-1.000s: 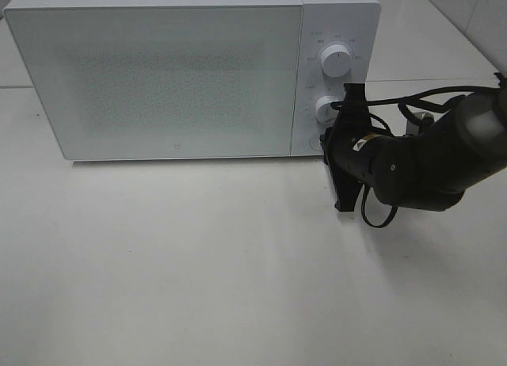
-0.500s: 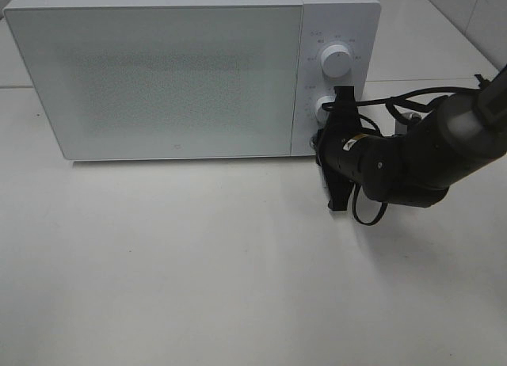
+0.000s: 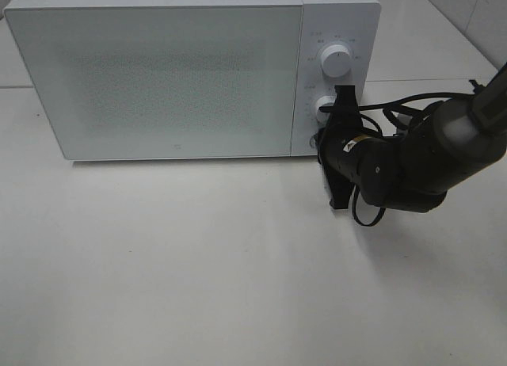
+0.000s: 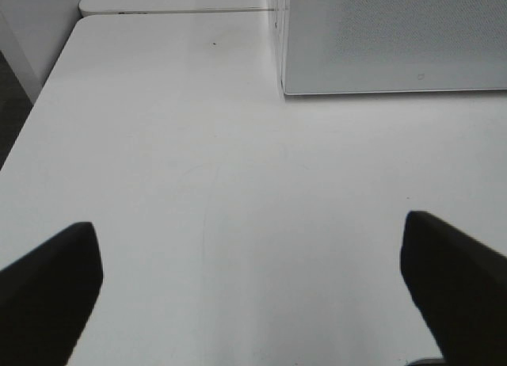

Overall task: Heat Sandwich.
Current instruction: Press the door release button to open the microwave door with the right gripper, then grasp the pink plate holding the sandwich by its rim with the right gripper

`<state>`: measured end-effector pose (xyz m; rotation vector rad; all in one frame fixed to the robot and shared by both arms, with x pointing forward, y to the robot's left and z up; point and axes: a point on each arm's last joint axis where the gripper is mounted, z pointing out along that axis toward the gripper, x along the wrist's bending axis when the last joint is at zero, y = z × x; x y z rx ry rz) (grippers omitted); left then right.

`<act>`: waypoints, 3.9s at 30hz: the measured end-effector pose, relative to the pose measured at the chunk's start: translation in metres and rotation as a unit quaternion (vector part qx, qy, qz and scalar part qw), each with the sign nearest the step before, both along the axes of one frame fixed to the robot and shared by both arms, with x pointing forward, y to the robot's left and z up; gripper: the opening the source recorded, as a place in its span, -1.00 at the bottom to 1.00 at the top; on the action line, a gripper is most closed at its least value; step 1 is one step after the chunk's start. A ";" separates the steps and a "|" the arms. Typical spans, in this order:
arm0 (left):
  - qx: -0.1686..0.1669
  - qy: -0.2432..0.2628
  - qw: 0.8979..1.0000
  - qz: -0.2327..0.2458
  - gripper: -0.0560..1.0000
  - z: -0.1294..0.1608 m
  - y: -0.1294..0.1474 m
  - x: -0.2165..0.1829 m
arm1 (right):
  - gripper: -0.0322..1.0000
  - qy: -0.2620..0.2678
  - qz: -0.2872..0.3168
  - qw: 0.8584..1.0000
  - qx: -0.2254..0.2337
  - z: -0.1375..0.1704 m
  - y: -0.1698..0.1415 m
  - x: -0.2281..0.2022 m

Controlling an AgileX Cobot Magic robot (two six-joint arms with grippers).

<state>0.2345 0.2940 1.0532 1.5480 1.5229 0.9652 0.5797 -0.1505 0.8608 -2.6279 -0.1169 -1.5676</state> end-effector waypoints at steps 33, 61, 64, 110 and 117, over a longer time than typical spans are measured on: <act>0.000 0.000 1.000 0.000 0.93 0.000 0.000 0.000 | -0.92 0.007 -0.022 1.000 -0.012 -0.010 0.013 0.016; 0.000 0.000 1.000 0.000 0.93 0.000 0.000 0.000 | -0.92 0.003 0.001 1.000 -0.007 -0.003 0.007 0.005; 0.000 0.000 1.000 0.000 0.93 0.000 0.000 0.000 | -0.92 0.005 0.005 1.000 -0.003 0.002 0.008 -0.003; 0.000 0.000 1.000 0.000 0.93 0.000 0.000 0.000 | -0.91 0.165 0.560 0.714 -0.387 0.094 0.001 -0.095; 0.000 0.000 1.000 0.000 0.93 0.000 0.000 0.000 | -0.89 0.128 0.670 0.578 -0.447 0.115 0.005 -0.093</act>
